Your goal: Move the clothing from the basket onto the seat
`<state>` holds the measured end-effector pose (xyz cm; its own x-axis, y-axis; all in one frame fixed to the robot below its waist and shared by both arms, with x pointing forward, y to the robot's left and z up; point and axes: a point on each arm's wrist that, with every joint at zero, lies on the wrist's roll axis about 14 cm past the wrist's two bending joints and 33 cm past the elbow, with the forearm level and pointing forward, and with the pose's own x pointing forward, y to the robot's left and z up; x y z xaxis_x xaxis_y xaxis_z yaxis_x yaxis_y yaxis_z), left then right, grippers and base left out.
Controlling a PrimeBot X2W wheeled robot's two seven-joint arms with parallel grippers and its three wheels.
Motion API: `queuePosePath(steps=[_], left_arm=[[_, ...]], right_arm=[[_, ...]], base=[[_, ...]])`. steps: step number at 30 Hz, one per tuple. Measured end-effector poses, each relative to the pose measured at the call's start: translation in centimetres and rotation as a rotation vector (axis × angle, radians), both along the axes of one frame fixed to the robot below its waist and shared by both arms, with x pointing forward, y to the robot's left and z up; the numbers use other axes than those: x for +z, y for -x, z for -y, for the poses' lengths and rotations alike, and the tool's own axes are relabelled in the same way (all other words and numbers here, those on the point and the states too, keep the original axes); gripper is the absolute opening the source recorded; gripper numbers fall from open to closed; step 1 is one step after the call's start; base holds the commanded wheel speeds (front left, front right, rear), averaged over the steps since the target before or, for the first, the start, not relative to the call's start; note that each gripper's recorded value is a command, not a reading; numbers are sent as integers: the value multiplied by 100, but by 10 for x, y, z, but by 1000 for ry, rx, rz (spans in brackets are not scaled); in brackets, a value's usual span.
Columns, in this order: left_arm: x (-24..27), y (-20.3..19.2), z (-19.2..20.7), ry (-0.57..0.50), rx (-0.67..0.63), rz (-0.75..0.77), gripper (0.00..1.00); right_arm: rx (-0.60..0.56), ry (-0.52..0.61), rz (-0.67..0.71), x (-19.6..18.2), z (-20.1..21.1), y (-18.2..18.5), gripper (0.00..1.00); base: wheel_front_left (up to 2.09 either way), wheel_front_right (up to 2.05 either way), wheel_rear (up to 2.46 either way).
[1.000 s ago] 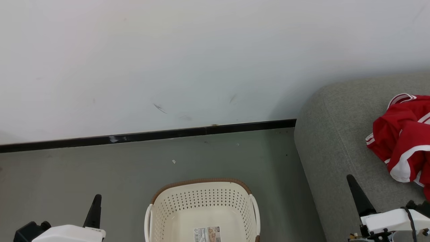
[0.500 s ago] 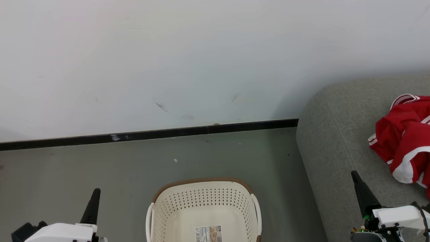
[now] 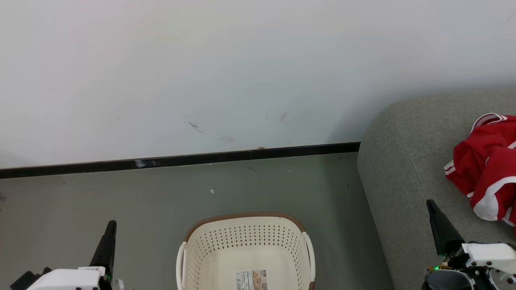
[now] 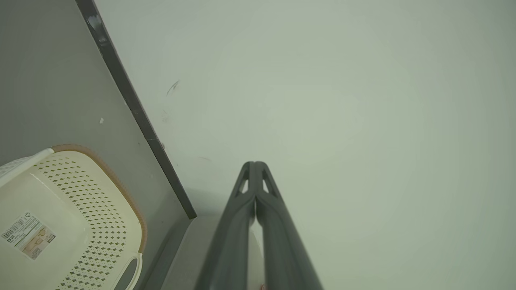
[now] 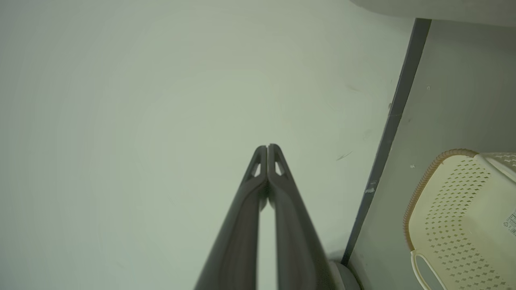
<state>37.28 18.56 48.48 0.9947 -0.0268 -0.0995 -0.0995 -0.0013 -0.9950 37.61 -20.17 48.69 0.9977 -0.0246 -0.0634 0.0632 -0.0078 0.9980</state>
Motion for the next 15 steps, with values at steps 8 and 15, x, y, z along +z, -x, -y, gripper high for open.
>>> queuePosePath(steps=[8,15], left_arm=[[-1,0,-1,3,2,-3,0],[1,-1,-1,3,2,8,0]], right_arm=[[-2,-6,-7,-2,1,0,0],[-1,-5,4,2,0,-3,0]], base=[[0,0,0],[0,0,0]])
